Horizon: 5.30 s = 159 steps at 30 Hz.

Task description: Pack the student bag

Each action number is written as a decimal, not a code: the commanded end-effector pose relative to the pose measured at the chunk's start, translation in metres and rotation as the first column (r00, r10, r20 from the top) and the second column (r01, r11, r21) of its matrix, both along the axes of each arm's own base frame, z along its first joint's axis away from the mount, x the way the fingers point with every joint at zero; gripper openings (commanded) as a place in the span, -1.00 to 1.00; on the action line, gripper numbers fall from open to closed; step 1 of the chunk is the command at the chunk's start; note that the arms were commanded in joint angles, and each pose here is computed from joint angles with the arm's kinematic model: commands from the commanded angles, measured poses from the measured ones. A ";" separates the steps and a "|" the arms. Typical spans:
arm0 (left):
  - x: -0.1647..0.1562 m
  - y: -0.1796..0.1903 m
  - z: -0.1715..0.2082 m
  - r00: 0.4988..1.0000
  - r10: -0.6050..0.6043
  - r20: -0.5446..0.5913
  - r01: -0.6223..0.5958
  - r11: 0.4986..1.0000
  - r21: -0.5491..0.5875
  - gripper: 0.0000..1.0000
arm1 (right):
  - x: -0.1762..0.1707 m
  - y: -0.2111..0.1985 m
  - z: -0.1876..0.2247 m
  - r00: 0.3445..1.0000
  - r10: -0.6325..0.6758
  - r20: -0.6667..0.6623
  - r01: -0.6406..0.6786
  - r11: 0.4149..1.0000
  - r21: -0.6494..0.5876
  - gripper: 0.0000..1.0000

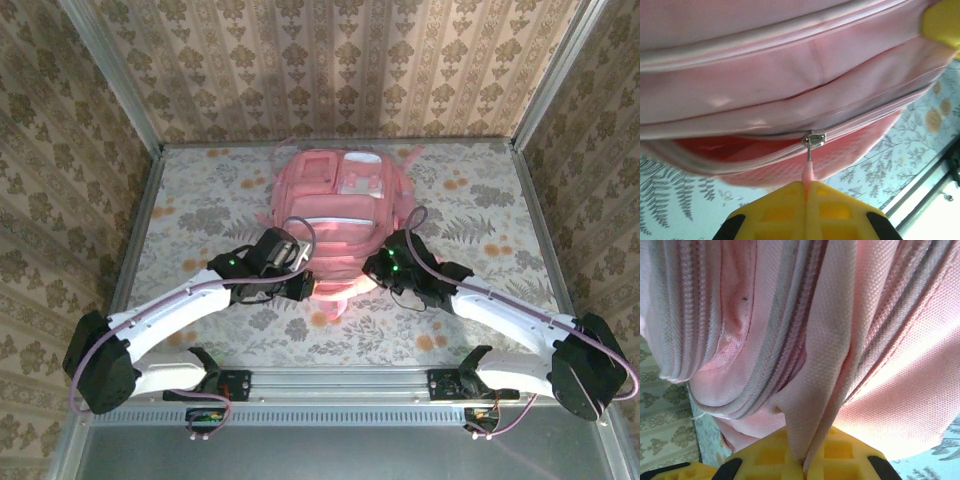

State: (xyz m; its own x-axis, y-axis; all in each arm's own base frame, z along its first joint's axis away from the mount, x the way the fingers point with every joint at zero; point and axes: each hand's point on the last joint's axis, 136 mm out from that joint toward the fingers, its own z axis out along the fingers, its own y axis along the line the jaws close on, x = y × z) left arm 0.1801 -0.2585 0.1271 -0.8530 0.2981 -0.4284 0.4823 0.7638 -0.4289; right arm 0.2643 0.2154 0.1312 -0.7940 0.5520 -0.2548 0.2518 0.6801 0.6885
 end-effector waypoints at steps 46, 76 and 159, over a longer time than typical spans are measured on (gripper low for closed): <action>0.015 -0.009 -0.075 0.998 0.054 -0.036 -0.048 0.989 0.141 -0.63 | 0.004 -0.030 0.017 0.987 0.147 0.064 -0.142 0.987 -0.072 -0.13; 0.011 -0.010 -0.040 0.997 -0.005 0.072 -0.004 0.992 0.129 -1.00 | -0.022 -0.063 0.015 0.994 -0.103 -0.047 0.102 0.995 -0.020 -0.13; 0.100 0.065 -0.079 0.908 0.413 0.062 -0.418 0.895 0.155 -1.00 | 0.010 -0.014 0.020 0.951 -0.298 -0.082 0.307 0.882 0.356 -1.00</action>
State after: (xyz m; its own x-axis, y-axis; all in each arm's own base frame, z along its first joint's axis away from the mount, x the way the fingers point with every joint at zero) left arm 0.2706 -0.2122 0.0587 -0.8864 0.0458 -0.4607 0.2082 0.9283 -0.3081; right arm 0.2623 0.1966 0.1293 -0.5565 0.8284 0.0639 0.4958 0.2694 0.8256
